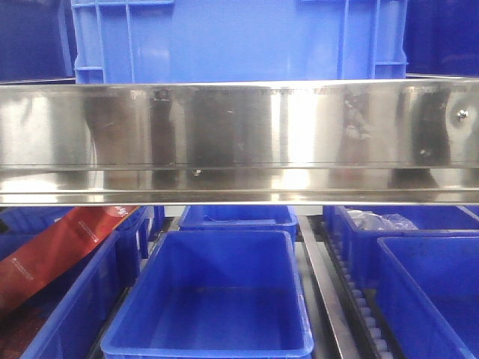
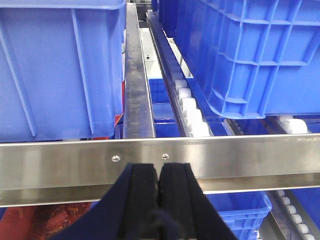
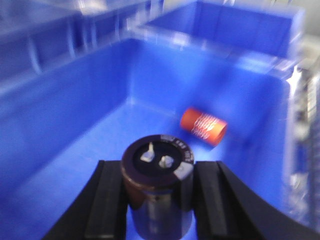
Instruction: Place cylindrical capacitor in blue bin on shelf
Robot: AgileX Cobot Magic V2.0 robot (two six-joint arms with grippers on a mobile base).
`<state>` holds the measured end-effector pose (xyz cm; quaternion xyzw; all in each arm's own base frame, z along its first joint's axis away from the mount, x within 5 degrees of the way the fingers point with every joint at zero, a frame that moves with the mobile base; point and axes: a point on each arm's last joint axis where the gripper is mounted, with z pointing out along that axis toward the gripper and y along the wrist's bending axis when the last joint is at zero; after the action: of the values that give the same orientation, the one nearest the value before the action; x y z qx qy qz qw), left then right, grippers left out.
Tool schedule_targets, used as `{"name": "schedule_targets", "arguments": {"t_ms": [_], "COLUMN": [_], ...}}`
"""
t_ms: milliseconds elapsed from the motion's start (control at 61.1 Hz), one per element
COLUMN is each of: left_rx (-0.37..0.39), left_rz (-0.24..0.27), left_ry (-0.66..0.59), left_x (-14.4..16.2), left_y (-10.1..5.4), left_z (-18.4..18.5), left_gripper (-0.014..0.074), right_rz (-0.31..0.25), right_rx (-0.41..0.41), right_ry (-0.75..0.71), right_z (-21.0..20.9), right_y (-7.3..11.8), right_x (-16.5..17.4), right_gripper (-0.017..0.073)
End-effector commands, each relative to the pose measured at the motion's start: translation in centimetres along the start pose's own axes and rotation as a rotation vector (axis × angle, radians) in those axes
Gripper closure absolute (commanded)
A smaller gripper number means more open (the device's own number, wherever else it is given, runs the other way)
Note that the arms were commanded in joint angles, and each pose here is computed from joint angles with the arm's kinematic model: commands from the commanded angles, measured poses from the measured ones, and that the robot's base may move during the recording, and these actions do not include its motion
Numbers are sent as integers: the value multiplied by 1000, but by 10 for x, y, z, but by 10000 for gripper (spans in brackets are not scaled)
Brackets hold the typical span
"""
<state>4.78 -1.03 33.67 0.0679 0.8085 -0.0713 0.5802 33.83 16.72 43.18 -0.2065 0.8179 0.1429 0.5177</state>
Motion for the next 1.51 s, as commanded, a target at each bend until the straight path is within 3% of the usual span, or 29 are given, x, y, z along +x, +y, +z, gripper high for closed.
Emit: {"name": "schedule_targets", "arguments": {"t_ms": [0, 213, 344, 409, 589, 769, 851, 933, 1178, 1489], "left_rx": [3, 3, 3, 3, 3, 3, 3, 3, 3, 3], "left_rz": [-14, -14, -14, -14, -14, -14, -14, -14, -14, -14], "left_ry": [-27, -27, -27, -27, -27, -27, -27, -27, -27, -27], "left_x": [-2, -2, -2, -2, -2, -2, -2, -2, -2, -2], "left_y": [0, 0, 0, 0, 0, 0, 0, 0, 0, 0], "left_z": [-1, -1, -1, -1, -1, -1, -1, -1, -1, -1], "left_gripper": [704, 704, 704, 704, 704, 704, 704, 704, 704, 704], "right_rz": [-1, 5, 6, 5, 0, -7, -11, -18, -25, -16], "right_rx": [-6, -14, -15, -15, -17, -24, -24, -16, 9, 32], "right_ry": [22, 103, 119, 117, 75, 20, -18, -47, -186, -301], "right_z": [17, 51, 54, 50, 23, -29, -59, -81, -147, -193], "right_y": [-1, -2, -2, -2, 0, 4, 6, 7, 9, 11], "right_x": [-3, 8, 11, 9, -4, -23, -28, -26, 10, 108], "right_gripper": [538, 140, 13, -7, 107, 431, 621, 722, 713, 713]}}
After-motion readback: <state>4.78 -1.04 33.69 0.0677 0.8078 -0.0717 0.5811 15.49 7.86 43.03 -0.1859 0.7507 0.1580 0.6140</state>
